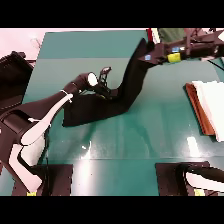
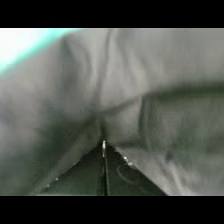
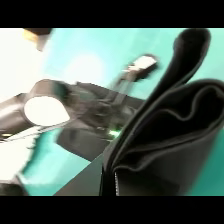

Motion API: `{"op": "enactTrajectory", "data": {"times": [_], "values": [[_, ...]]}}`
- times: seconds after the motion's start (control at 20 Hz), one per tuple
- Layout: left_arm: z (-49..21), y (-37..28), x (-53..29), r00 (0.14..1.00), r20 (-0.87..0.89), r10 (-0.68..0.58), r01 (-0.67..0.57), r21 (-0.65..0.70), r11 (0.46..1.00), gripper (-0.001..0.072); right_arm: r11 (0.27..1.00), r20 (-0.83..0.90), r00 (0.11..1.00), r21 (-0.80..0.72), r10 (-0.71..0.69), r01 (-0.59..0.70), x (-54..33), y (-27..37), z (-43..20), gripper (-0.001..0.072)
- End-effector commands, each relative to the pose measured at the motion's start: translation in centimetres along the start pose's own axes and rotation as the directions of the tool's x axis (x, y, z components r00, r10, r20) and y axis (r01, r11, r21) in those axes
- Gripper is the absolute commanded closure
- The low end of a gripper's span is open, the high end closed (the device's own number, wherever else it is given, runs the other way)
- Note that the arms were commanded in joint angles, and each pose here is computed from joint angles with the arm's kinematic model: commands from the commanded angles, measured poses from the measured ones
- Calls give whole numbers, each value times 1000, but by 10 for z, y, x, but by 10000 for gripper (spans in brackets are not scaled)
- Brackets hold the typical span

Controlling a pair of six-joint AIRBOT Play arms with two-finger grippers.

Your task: Fold the shirts.

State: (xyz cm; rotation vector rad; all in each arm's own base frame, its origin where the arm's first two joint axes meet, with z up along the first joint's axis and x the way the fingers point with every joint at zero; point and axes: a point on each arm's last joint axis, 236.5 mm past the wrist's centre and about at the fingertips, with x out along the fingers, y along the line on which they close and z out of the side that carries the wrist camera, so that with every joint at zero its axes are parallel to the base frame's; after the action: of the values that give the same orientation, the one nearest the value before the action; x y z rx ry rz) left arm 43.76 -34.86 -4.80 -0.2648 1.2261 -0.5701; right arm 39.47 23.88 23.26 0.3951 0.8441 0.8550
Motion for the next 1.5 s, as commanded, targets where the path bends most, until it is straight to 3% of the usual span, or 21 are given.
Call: {"op": "enactTrajectory", "data": {"times": [0.0, 0.15, 0.3, 0.35, 0.4, 0.45, 0.55, 0.75, 0.9, 1.05, 1.1, 1.15, 1.3, 1.45], "values": [[28, 21, -42, 999, 3, 43, -44, 19, 999, 685, 990, -9, 990, -22, 140, -140, 36, 59, 0, 692], [85, 59, -140, 975, 166, 148, -154, 27, 988, 686, 973, -65, 974, -73, 215, -220, 96, 101, -17, 691], [130, 96, -281, 868, 411, 279, -298, -19, 954, 685, 945, -96, 951, -120, 294, -305, 169, 155, -43, 689], [135, 107, -329, 810, 485, 330, -353, -47, 934, 686, 935, -105, 944, -142, 313, -326, 191, 169, -52, 603], [136, 115, -369, 756, 539, 372, -395, -76, 915, 686, 924, -122, 936, -160, 330, -346, 210, 181, -63, 364], [132, 121, -404, 710, 579, 402, -422, -108, 900, 685, 917, -146, 932, -181, 331, -354, 221, 185, -71, 311], [121, 126, -447, 658, 617, 430, -437, -152, 887, 685, 918, -225, 936, -230, 272, -322, 227, 164, -83, 312], [110, 119, -458, 663, 615, 427, -429, -156, 890, 685, 968, -367, 929, -213, 45, -131, 203, 48, -101, 329], [112, 105, -442, 693, 607, 390, -405, -120, 906, 685, 998, -435, 899, -52, -40, 19, 169, -45, -124, 329], [112, 83, -429, 715, 605, 350, -426, -19, 904, 685, 979, -450, 889, 128, -87, 161, 137, -122, -151, 305], [112, 78, -426, 720, 604, 342, -427, -3, 904, 685, 964, -439, 895, 192, -84, 184, 133, -140, -157, 131], [112, 74, -424, 723, 604, 334, -423, 5, 906, 685, 947, -419, 906, 261, -63, 187, 134, -150, -161, 66], [112, 68, -420, 735, 602, 312, -402, 15, 916, 686, 878, -345, 938, 458, 29, 141, 156, -155, -168, 93], [110, 66, -418, 744, 594, 305, -391, 17, 920, 685, 883, -393, 918, 448, 56, 138, 188, -150, -185, 98]]}}
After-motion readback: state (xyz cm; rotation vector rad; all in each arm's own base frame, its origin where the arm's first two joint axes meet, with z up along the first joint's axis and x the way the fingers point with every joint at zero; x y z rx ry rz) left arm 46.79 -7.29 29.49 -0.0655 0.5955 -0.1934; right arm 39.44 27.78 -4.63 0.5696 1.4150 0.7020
